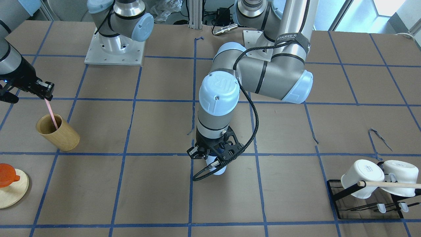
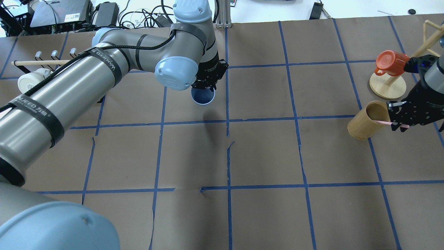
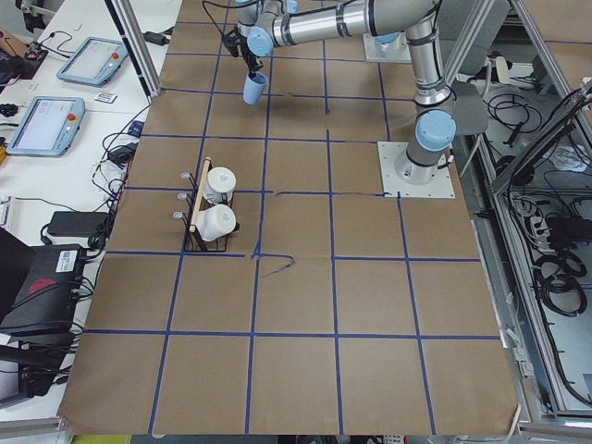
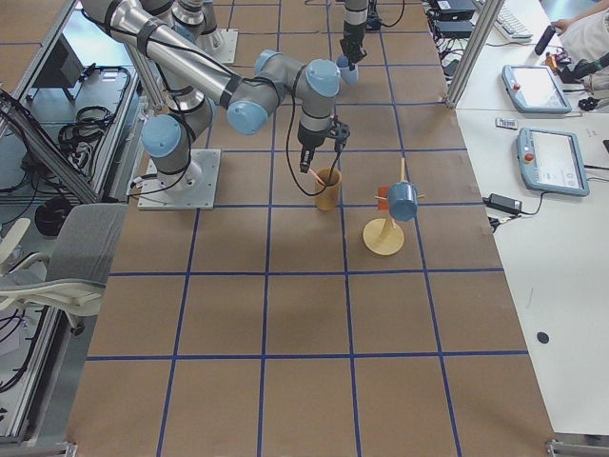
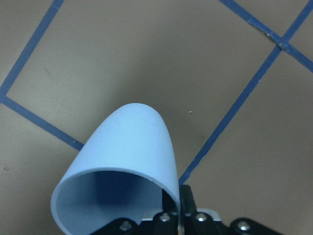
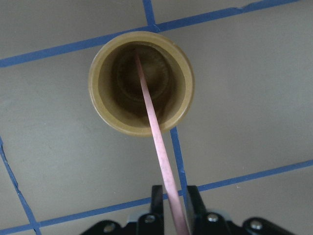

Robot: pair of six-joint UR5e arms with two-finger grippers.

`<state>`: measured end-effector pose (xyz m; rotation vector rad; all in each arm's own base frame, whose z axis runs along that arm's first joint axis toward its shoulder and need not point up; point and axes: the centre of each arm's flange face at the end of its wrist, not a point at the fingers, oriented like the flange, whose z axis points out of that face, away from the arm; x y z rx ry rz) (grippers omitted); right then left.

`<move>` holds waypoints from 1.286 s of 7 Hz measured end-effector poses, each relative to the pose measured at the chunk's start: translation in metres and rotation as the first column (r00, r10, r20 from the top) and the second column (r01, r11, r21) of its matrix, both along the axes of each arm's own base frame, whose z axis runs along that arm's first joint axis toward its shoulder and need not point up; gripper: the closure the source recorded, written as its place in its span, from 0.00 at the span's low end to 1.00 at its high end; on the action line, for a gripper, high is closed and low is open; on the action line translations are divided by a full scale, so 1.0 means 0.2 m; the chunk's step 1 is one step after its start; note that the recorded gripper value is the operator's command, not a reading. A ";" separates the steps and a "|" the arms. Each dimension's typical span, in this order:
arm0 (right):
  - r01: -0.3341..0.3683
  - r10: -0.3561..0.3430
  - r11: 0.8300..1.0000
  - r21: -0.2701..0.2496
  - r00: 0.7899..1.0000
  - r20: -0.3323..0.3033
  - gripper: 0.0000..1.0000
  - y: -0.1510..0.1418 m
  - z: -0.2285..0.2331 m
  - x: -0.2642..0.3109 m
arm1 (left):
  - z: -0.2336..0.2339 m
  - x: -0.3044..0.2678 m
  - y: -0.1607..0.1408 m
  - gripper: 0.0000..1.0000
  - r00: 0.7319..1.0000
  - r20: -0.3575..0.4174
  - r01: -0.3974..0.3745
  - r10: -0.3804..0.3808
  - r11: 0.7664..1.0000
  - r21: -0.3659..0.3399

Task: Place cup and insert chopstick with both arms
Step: 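Carry the blue cup to center with left gripper while right grasps chopstick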

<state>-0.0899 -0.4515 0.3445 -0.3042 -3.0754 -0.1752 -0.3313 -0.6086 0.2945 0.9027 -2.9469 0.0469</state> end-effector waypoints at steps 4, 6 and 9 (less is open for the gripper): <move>-0.030 0.030 1.000 -0.010 1.000 0.006 0.98 -0.03 0.11 -0.01 | 0.02 -0.22 0.02 1.00 0.997 -0.062 0.056 -0.055 0.998 0.012; -0.031 0.031 1.000 -0.006 0.999 0.023 0.98 -0.05 0.25 0.00 | -0.02 -0.25 0.05 1.00 0.996 -0.068 0.062 -0.058 0.997 0.053; -0.035 0.037 0.999 -0.023 0.997 0.061 1.00 -0.08 0.44 0.04 | -0.08 -0.28 0.05 0.34 0.991 -0.125 0.066 -0.054 0.993 0.095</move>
